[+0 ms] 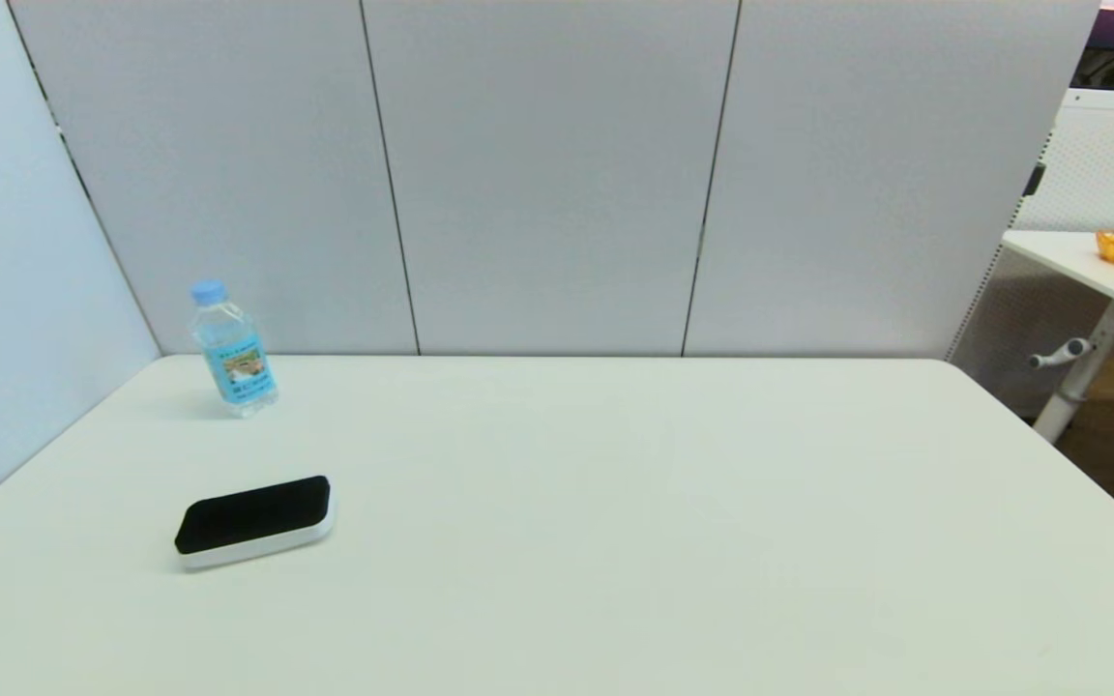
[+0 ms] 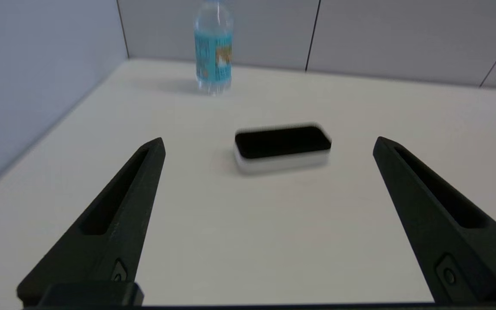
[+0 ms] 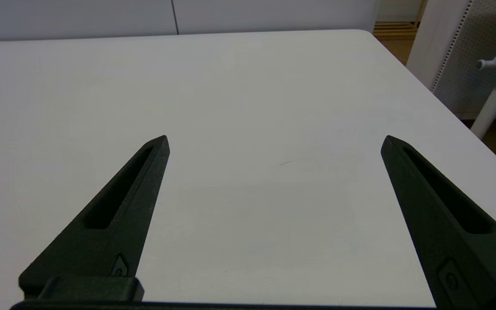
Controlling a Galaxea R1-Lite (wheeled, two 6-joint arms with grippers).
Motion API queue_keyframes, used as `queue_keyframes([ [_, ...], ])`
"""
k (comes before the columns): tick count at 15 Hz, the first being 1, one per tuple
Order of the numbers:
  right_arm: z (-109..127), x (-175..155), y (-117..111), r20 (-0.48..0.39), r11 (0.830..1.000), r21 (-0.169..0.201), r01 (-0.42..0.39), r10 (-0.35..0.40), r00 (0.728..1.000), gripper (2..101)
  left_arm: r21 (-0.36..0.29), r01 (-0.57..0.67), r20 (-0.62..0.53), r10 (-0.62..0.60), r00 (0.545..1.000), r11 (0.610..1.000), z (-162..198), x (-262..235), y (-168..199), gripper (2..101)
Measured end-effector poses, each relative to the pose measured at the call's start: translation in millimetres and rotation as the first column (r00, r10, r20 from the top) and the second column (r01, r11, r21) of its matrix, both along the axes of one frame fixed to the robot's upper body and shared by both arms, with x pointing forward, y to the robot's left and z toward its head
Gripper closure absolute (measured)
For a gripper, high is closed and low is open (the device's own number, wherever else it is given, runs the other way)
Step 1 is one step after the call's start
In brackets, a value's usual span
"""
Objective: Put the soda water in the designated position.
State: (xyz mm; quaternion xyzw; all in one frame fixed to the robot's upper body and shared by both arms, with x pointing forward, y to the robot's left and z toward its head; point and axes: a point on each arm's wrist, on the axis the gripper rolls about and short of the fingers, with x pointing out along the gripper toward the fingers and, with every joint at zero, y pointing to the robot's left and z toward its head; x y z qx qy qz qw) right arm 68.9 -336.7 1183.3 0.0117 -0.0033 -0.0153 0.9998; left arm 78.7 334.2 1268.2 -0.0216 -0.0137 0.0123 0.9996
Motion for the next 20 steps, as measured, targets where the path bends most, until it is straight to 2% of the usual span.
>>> queue_keyframes([
  [5,0.0,0.0,0.0,0.0,1.0,0.001,-0.001,0.001,1.0,4.9,0.0,-0.039,0.082,0.039,0.996,0.999,139.8,52.5,1.3,5.4],
  [8,0.0,0.0,0.0,0.0,1.0,0.0,0.0,0.0,1.0,4.9,0.004,-0.11,0.082,0.109,0.991,0.994,193.2,99.0,8.9,5.4],
  [10,0.0,0.0,0.0,0.0,1.0,0.0,0.0,0.0,1.0,4.9,0.03,-0.188,0.043,0.186,0.982,0.982,209.5,134.6,22.7,5.4],
  [12,0.0,0.0,0.0,0.0,1.0,0.0,0.0,0.0,1.0,4.9,0.055,-0.203,0.006,0.203,0.979,0.978,211.1,168.1,36.6,5.4],
  [15,0.0,0.0,0.0,0.0,1.0,0.0,0.0,0.0,1.0,4.9,0.069,-0.148,-0.01,0.149,0.989,0.987,197.2,222.1,55.6,5.4],
  [20,0.0,0.0,0.0,0.0,1.0,0.0,0.0,0.0,1.0,4.7,0.058,-0.027,-0.064,0.031,0.998,0.998,123.7,286.4,73.0,5.4],
])
